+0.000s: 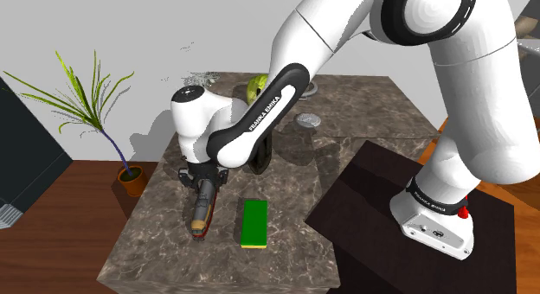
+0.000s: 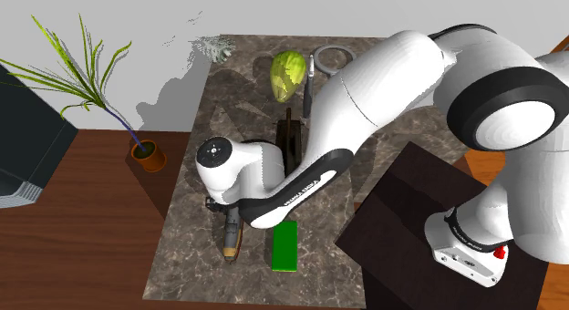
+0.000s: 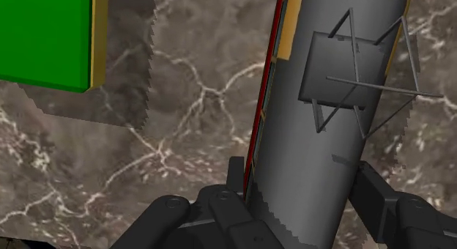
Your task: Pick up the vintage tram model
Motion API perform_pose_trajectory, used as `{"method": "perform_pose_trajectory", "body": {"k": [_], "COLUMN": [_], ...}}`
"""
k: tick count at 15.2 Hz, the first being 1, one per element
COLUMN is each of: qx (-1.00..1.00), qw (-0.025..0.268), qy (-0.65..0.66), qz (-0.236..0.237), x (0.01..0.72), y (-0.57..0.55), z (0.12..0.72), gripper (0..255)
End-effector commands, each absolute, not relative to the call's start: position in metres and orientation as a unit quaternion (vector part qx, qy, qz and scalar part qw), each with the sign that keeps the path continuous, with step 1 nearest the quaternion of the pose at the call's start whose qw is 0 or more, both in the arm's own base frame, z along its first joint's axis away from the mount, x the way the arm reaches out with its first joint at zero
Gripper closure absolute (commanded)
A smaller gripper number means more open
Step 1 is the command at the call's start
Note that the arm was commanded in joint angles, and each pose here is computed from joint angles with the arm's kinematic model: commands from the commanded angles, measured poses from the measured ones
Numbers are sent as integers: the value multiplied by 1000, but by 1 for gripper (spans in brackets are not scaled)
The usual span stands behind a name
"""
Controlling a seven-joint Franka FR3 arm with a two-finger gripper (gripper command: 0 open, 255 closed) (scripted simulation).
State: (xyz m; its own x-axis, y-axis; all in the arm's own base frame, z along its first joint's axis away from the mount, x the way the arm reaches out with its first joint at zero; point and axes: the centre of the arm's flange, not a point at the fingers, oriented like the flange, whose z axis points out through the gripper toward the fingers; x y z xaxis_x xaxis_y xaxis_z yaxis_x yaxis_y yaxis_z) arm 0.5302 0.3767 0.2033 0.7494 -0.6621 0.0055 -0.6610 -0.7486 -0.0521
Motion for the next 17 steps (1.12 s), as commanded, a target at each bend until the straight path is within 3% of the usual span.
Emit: {"method": "perform_pose_trajectory", "body": {"k": [1,17], "qx": [-935,-935], "qw": [23,23], "qy": [354,354], "qz": [-12,-12], "x": [530,531], "y": [376,376], "z": [208,283], "gripper": [255,255]}}
